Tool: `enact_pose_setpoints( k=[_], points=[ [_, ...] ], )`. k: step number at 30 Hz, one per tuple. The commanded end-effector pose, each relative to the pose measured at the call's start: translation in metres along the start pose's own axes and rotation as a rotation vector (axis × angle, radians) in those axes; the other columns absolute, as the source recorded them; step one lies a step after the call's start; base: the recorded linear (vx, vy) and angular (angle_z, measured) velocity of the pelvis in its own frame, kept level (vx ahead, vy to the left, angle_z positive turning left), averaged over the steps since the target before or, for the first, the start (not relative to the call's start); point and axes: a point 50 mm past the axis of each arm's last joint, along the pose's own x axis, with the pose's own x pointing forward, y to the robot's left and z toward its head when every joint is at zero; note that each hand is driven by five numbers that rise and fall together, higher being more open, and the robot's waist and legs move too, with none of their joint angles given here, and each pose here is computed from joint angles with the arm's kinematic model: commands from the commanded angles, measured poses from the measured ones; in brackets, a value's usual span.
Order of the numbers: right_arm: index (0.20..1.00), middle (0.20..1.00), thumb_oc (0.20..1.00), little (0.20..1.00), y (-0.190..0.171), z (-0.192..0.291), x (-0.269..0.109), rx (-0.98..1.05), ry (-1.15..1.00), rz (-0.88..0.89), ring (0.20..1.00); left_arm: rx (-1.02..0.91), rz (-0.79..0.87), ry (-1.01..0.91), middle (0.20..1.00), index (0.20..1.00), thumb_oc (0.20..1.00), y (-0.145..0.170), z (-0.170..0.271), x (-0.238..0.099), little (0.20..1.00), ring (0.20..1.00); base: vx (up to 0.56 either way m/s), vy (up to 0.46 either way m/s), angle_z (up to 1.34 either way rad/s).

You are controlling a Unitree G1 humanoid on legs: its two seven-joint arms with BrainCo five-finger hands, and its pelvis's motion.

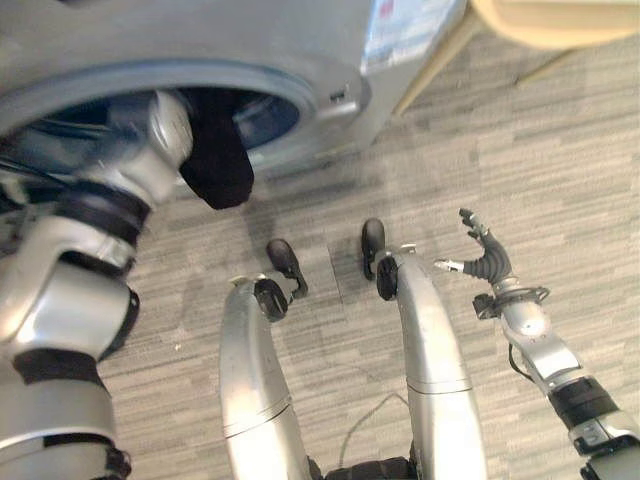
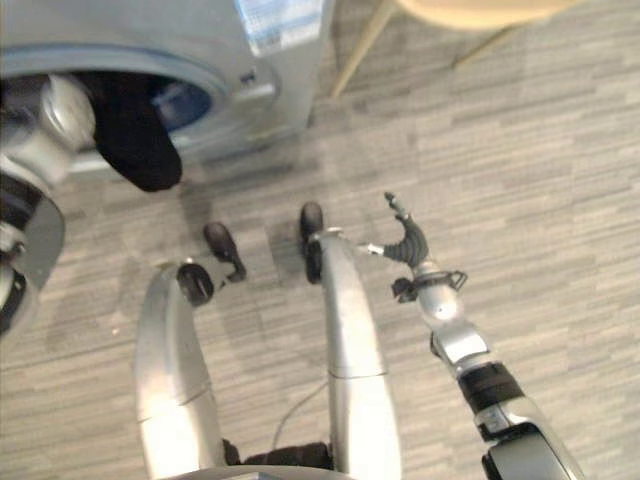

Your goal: Grab the laundry basket,head to the washer,open it,put in the laundry and shut it.

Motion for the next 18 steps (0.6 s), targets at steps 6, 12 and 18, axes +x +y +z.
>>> enact_pose_setpoints(
  k=[6,12,18],
  points=[
    [1.000,1.000,1.000,1.000,0.008,0.012,-0.019,0.134,-0.083,0.024,1.000,-0.235,0.407,0.188,0.918,0.918,0.918,0.079,-0.005,0.049,0.918,0.918,0.04,-0.030,-0.08],
    [1.000,1.000,1.000,1.000,0.000,0.015,-0.016,0.089,-0.093,0.032,1.000,-0.262,0.261,0.147,1.000,1.000,1.000,0.064,0.002,0.048,1.000,1.000,0.02,-0.006,-0.01],
    [1.000,1.000,1.000,1.000,0.002,0.009,-0.010,0.070,-0.056,0.035,1.000,-0.254,-0.075,0.163,1.000,1.000,1.000,0.008,-0.006,0.021,1.000,1.000,-0.01,-0.010,0.10]
  ],
)
